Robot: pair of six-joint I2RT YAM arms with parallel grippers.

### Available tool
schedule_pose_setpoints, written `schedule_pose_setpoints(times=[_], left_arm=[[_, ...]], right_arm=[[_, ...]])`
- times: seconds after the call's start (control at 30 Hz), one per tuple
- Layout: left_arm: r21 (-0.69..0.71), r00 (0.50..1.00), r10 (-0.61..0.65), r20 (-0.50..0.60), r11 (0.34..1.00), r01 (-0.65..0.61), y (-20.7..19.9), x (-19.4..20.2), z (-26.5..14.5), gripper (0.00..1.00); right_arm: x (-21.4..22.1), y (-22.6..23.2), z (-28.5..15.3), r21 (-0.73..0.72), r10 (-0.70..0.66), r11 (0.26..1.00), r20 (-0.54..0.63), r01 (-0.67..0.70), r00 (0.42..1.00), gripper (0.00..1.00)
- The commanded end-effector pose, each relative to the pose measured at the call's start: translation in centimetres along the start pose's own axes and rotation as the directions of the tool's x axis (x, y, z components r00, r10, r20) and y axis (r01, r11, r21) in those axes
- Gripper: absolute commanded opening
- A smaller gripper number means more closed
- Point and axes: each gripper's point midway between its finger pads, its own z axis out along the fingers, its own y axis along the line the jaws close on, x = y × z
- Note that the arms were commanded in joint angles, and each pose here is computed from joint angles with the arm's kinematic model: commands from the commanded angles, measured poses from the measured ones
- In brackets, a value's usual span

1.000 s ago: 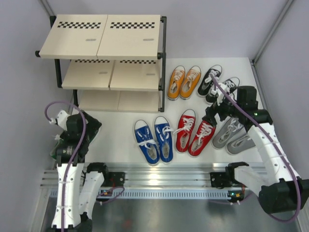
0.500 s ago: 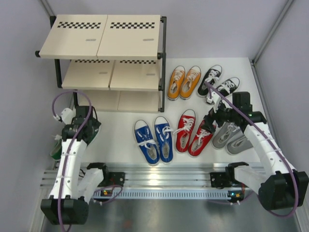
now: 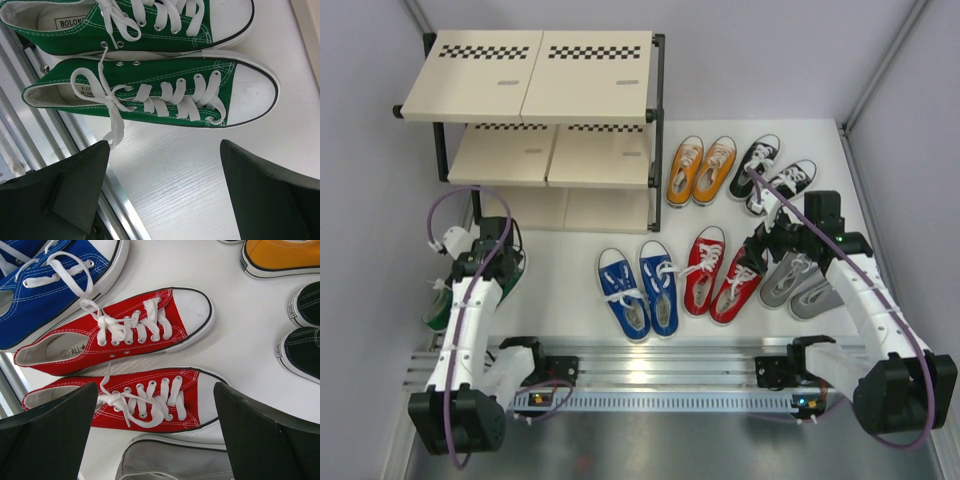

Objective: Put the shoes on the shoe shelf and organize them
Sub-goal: Adjust the shoe at the center of the board.

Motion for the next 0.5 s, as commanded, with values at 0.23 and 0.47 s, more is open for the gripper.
schedule_pose_setpoints(times=[0.23,0.47], left_arm=[[-0.063,0.987,-0.159,-0.014,0.985,0.158,1.1,0.2,0.5,0.98],[-0.088,0.972,-0.235,0.004,0.968,0.234,1.7,-0.7,1.4,0.98]], right_arm=[[-0.6,-0.6,0.0,0.013,-0.021,1.000,0.036,0.021,0.999,0.99],[-0.2,-0.3,0.3,-0.008,-0.014,1.000,0.030,0.015,0.999,0.99]])
